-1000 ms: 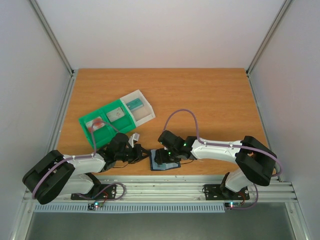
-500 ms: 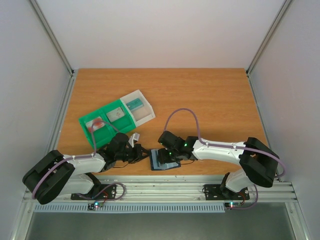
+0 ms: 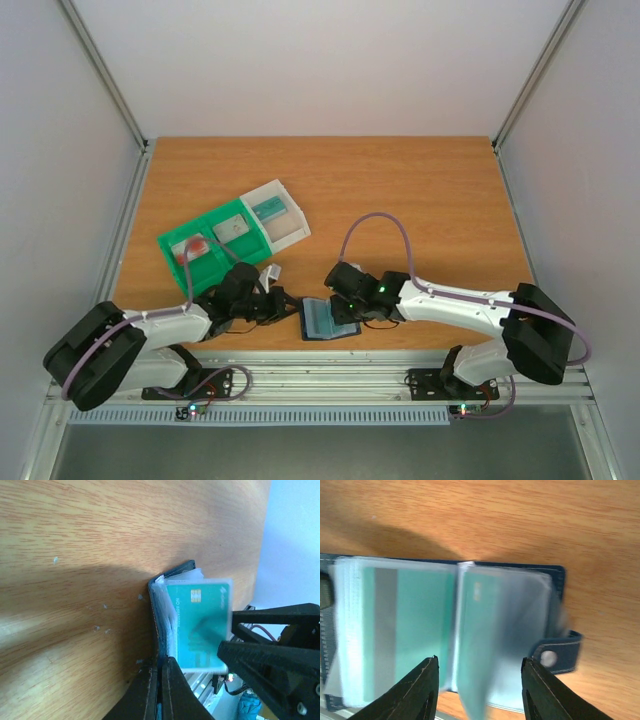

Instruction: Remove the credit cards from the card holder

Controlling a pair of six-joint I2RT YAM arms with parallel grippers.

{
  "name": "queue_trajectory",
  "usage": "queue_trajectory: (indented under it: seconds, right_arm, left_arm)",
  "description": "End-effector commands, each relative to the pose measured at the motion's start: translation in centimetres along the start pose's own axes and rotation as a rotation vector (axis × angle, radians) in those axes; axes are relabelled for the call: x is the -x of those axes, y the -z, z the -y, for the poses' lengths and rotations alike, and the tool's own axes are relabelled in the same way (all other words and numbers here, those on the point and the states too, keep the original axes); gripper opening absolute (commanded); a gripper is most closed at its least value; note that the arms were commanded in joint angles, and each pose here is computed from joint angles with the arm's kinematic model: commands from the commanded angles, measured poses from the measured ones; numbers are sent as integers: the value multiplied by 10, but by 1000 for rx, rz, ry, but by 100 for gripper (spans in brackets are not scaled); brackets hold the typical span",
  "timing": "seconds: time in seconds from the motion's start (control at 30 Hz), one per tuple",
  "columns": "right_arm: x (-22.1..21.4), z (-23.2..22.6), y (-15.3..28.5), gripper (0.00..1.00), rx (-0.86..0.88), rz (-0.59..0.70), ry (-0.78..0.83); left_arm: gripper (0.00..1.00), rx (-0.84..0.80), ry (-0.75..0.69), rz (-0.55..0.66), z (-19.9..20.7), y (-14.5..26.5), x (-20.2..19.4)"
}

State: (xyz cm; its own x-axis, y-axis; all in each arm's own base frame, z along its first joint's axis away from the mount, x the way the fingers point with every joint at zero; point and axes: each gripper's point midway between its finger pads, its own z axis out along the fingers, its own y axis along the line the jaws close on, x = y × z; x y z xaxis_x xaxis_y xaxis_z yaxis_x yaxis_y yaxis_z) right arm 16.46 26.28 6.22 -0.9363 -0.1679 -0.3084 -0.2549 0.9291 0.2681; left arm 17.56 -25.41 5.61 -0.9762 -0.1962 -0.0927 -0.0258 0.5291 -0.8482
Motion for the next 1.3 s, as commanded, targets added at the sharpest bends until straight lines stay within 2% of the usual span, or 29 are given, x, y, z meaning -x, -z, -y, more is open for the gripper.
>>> queue_trajectory:
  seconds: [0.0,0.17,0.37,0.5,0.8,1.0,1.27]
  right_arm:
    - [2,25,13,45,-112,41,5]
    - [1,37,16,38,-152,65,1]
    - [7,17,23,27,-48,84,15]
    - [10,-2,23,22,40,84,30]
    - [8,-2,3,20,14,52,34]
    - [4,16,-8,19,-77,44,32]
    - [-4,32,-20,17,-139,31,24]
  left_arm:
    - [0,12,-68,5,9,3,4]
    - [2,65,-78,19,3,8,5]
    - [30,114,-100,56,9,20,13]
    - [38,128,-113,75,19,31,15]
    - [38,39,-111,54,37,25,14]
    - [38,-24,-90,21,39,5,11]
    - [37,-23,-64,-19,30,-23,2]
